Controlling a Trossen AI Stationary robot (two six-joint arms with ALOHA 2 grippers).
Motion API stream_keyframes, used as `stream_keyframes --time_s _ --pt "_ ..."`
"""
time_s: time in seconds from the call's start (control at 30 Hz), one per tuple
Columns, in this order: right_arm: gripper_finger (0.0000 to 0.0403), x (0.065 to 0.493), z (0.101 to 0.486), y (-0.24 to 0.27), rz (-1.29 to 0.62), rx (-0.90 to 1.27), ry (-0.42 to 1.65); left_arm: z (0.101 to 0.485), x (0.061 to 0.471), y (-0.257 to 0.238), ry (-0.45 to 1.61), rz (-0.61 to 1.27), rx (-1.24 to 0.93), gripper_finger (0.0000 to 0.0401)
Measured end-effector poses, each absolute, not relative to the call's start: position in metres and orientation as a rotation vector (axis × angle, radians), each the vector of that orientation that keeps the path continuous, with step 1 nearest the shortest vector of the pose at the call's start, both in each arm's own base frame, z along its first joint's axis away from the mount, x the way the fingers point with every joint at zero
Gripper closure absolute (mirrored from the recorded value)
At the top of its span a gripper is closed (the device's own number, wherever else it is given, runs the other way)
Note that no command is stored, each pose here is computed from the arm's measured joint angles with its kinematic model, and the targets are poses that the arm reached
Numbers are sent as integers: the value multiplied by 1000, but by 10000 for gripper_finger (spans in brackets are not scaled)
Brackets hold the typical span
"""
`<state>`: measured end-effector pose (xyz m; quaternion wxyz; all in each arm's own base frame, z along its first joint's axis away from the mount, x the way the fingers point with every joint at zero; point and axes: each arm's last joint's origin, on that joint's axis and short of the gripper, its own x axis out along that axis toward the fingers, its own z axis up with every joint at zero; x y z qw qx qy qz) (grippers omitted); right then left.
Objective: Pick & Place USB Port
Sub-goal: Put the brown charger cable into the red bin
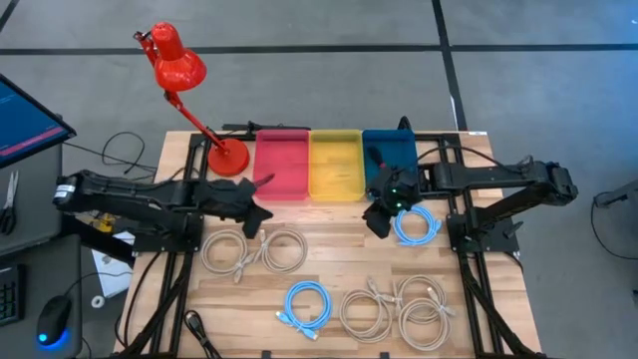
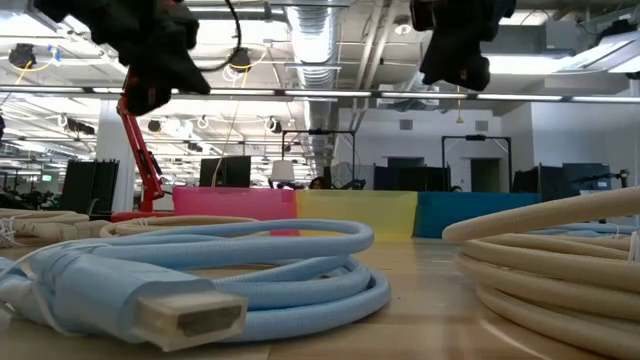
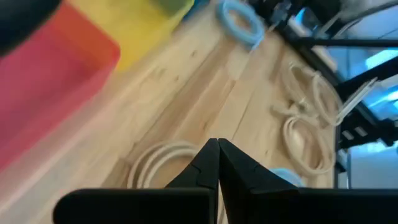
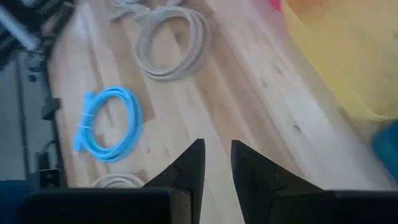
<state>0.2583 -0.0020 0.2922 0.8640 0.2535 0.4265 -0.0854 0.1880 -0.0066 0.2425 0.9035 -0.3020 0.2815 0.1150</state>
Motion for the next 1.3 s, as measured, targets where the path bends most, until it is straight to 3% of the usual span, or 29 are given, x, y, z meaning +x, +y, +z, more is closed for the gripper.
stream_keyframes --time_s 0.2,0.5,0.73,1.3 --pt "332 257 291 -8 -209 541 909 244 214 -18 660 243 -591 397" --pt "332 256 291 -18 -244 557 904 221 233 -23 949 372 -531 397" --pt "332 256 290 -19 -244 553 904 208 240 -27 1047 292 -533 393" --pt "332 256 290 -19 -243 552 904 159 258 -28 1224 379 -418 255"
